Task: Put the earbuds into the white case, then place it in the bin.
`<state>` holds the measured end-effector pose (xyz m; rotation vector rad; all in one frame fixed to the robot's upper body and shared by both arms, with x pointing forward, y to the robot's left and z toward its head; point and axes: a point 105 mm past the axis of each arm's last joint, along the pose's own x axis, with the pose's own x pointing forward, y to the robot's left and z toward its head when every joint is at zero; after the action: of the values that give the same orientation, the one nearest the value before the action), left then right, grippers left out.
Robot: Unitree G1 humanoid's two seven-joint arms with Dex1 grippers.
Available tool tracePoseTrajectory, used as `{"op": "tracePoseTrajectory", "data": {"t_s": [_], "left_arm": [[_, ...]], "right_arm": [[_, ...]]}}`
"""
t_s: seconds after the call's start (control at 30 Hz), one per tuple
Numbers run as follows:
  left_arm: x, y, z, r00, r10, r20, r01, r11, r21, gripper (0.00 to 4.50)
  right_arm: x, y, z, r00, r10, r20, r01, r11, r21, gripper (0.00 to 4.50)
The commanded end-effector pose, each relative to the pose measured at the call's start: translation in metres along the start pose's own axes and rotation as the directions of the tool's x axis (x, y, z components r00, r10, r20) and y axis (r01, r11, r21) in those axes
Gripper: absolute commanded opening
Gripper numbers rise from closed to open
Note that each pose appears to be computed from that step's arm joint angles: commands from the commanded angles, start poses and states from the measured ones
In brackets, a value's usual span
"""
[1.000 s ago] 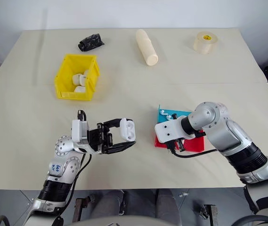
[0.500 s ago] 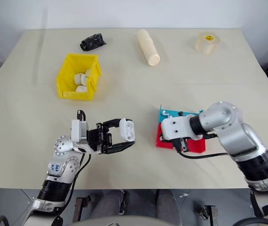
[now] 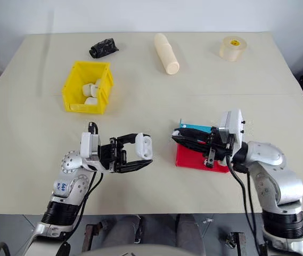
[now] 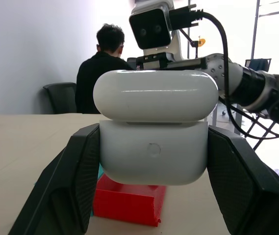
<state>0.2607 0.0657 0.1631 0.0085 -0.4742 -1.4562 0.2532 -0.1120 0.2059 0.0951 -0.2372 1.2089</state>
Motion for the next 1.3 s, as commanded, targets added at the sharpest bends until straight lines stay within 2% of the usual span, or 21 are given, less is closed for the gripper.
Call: {"op": "tracePoseTrajectory", "data": {"t_s": [0.03,0.27,0.77,1.3], "left_arm": [[0.006,0.002,0.011,0.999,-0.015,0.046,0.015,1.000,0.008,2.80],[0.018,0.006,0.019,0.996,-0.042,0.081,0.044,0.999,-0.032,2.80],[0.029,0.005,0.030,0.987,-0.076,0.140,0.090,0.991,-0.096,2.80],[0.029,0.007,0.034,0.988,-0.062,0.145,0.075,0.993,-0.089,2.80]], "right_arm": [[0.009,0.012,0.016,0.990,-0.024,0.140,0.017,0.998,0.053,0.37],[0.023,0.024,0.011,0.978,-0.026,0.206,-0.002,0.991,0.137,0.37],[0.041,0.034,0.011,0.964,-0.003,0.265,-0.051,0.979,0.197,0.37],[0.038,0.027,0.006,0.969,-0.025,0.246,-0.029,0.976,0.214,0.37]]}}
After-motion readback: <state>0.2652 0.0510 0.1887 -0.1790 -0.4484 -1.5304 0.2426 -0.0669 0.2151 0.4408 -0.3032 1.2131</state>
